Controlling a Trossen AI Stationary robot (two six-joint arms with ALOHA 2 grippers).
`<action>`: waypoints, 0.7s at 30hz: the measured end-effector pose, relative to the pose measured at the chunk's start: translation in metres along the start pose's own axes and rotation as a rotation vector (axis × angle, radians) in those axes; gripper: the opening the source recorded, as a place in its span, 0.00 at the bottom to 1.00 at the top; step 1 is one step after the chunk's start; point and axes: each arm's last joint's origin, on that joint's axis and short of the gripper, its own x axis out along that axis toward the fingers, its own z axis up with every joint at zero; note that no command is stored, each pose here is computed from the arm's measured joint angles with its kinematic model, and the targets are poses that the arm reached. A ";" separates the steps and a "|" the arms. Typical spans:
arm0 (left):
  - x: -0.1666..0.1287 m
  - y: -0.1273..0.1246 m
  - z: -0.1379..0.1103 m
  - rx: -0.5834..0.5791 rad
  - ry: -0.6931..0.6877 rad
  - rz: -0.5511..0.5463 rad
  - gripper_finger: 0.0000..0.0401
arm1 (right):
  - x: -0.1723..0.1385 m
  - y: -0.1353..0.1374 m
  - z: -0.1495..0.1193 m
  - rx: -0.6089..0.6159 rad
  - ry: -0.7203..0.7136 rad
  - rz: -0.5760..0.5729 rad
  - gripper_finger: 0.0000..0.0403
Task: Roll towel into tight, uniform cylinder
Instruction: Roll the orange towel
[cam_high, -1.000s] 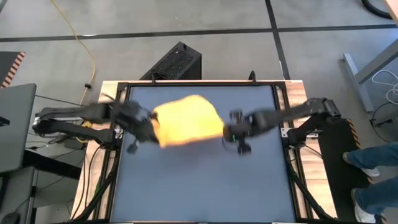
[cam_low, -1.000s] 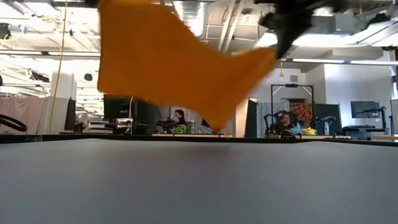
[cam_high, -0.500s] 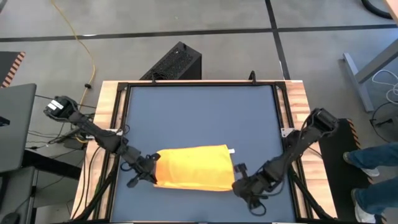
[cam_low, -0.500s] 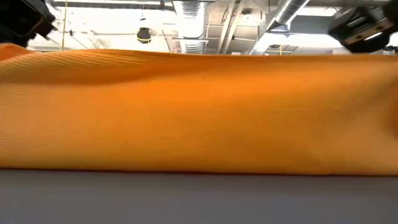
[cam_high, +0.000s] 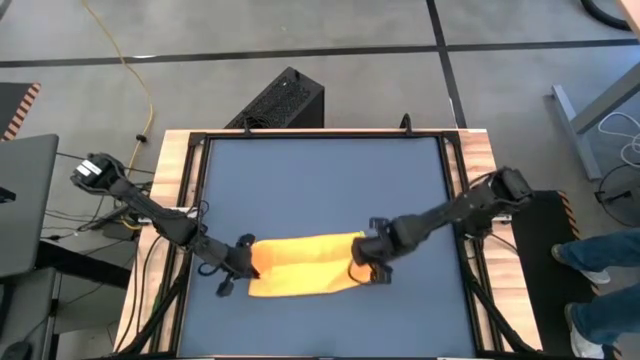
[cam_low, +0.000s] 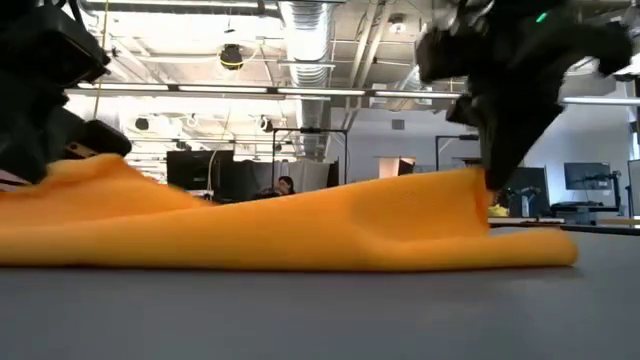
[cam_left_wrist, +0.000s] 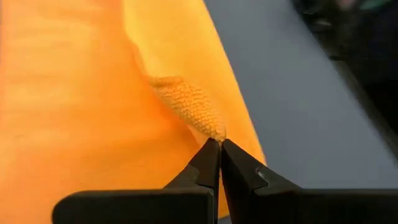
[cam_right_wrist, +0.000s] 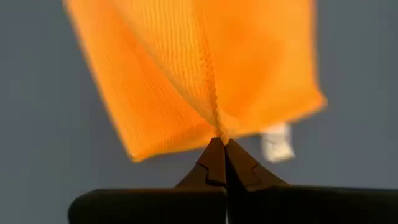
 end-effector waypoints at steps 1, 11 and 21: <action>-0.002 0.000 0.001 0.007 -0.007 0.011 0.00 | 0.001 -0.008 0.001 0.017 0.015 -0.011 0.02; -0.014 0.009 -0.001 -0.014 -0.010 0.189 0.00 | 0.004 -0.044 0.011 0.079 0.034 0.008 0.06; -0.015 0.018 -0.003 -0.082 0.005 0.283 0.00 | 0.005 -0.061 0.012 0.223 0.050 -0.012 0.23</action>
